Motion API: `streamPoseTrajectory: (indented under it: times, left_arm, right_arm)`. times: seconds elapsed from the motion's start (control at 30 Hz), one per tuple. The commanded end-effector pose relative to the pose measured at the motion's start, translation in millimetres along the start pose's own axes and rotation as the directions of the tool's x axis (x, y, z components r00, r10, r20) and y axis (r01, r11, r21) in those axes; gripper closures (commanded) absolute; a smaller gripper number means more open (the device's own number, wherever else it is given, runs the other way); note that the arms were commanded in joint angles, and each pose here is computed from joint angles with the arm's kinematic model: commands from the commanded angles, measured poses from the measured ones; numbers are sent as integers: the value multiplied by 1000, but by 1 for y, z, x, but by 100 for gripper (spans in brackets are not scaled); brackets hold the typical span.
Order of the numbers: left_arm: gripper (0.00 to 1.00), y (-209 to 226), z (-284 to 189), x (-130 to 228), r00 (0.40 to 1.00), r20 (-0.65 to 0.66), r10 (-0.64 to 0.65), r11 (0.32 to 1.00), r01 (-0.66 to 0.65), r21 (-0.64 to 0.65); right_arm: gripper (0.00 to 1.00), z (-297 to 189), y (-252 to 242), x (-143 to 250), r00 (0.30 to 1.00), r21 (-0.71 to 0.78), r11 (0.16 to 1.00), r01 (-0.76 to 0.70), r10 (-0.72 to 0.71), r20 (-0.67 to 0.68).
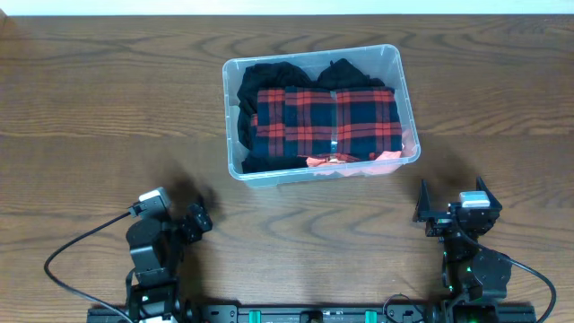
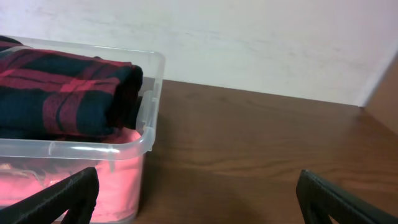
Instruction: Pack container
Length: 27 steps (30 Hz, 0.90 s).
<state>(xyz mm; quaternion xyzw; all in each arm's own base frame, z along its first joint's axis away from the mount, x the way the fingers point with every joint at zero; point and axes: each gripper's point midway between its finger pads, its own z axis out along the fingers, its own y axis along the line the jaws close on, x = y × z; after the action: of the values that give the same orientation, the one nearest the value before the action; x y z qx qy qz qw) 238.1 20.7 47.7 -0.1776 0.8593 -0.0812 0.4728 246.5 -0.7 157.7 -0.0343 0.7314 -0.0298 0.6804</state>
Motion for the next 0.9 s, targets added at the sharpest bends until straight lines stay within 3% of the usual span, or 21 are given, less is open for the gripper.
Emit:
streamPoseTrajectory:
  times: [0.0, 0.2, 0.4, 0.87]
  left_arm:
    - [2, 1, -2, 4, 999, 5, 31, 1000, -31, 0]
    - [2, -10, -7, -10, 983, 82, 167, 985, -170, 31]
    - [2, -38, -20, -30, 898, 222, 379, 912, -403, 71]
    - [2, -45, -42, -64, 836, 395, 381, 912, -409, -15]
  right_arm:
    - [1, 0, -1, 0, 1000, 2, 1000, 13, -13, 1]
    - [1, 0, -1, 0, 1000, 2, 1000, 13, -13, 1]
    - [1, 0, -1, 0, 1000, 2, 1000, 13, -13, 1]
    - [1, 0, -1, 0, 1000, 2, 1000, 13, -13, 1]
